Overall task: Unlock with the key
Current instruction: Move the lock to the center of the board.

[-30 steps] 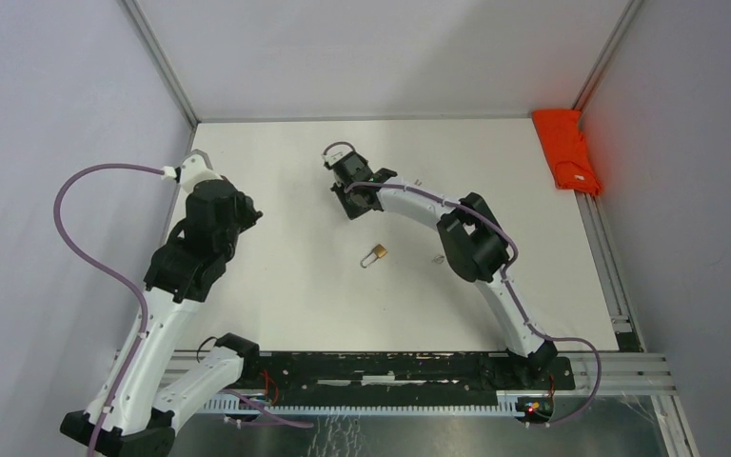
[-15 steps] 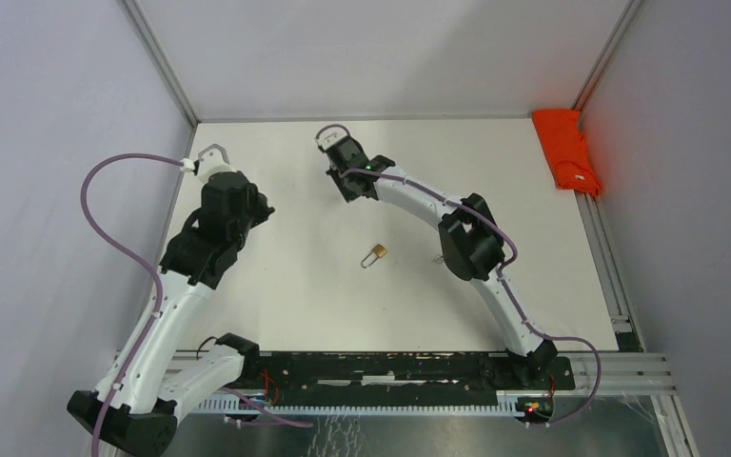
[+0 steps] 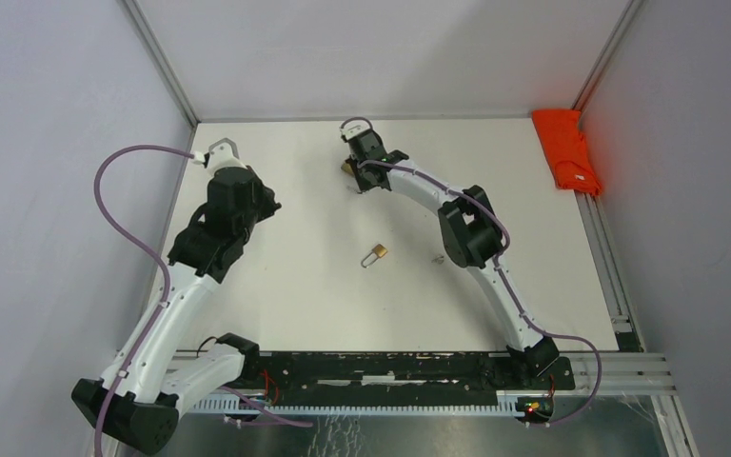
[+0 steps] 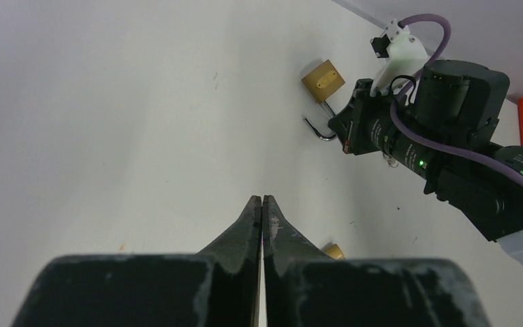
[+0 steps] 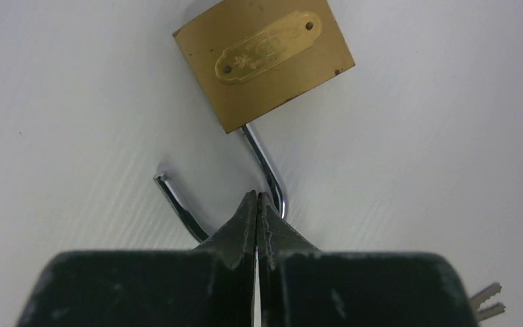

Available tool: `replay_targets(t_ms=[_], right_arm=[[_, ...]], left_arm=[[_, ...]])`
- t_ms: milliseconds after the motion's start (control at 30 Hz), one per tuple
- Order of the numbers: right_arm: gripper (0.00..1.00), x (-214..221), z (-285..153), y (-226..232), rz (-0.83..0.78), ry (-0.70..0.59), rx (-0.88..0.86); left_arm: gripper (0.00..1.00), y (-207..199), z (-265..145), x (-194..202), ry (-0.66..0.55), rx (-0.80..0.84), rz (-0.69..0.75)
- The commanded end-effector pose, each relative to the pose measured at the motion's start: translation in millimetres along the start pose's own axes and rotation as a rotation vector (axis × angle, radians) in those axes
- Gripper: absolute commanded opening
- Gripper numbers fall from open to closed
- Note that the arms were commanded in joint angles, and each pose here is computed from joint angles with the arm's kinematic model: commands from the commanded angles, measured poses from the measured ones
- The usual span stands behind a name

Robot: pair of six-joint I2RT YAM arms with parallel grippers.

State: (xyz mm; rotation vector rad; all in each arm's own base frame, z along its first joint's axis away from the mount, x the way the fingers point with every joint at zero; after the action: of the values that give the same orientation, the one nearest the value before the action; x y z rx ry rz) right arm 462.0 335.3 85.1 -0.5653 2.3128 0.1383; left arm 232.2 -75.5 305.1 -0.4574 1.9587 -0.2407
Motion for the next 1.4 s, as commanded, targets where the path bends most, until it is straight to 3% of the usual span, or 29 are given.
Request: replay_targets(t_ms=[0,167,433,667,767,900,1100,1200,1367], right_arm=[[0.0,-2.5,7.0,2.7,0.052,-0.009,-0.06],[0.0,25.8,-0.7,-5.9,0.036,0.103,-0.013],[0.0,71.4,-35.9,-55.1,-0.022,0.249,0.249],[0.0,92.8,-63.7,-70.6,-0.038,0.262,0.249],[0.02,86.2,-69.3,-67.1,-0.052,0.208,0.186],[0.18,59.1,-89.3,-61.9,-0.054,0.07,0.088],[0.58,28.5,-151.7,-56.6,-0.055,-0.119,-0.012],[0.59,39.8,-176.6,-53.6,-0.061,-0.147,-0.054],[0.58,92.6,-193.4,-33.4,-0.134,-0.052,-0.126]], left_arm=[[0.06,-3.1,5.4,-4.9,-0.036,0.018,0.043],[0.05,-6.0,12.8,-0.8,-0.016,0.025,0.048],[0.03,-15.3,20.3,4.9,0.024,0.084,0.038],[0.03,-19.5,22.9,8.6,0.047,0.119,0.03],[0.03,-20.5,26.9,12.9,0.063,0.129,0.035],[0.04,-20.7,34.1,18.2,0.073,0.128,0.047],[0.1,-20.9,47.6,33.0,0.119,0.139,0.057],[0.11,-20.8,56.0,44.8,0.16,0.145,0.055],[0.1,-16.5,64.8,54.2,0.174,0.103,0.045]])
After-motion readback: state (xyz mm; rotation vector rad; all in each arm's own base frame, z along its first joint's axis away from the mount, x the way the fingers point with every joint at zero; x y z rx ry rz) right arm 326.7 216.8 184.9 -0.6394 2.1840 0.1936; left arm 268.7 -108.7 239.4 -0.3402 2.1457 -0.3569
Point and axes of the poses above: each gripper's point midway between its finger pads, its own z axis out along the fingers, its own y axis along the line the jaws close on, x = y × z, the point moved 8 cm from there along -z, back along the fingers, and after that the axes turned 1 degree about z, right-handed, at the moved point
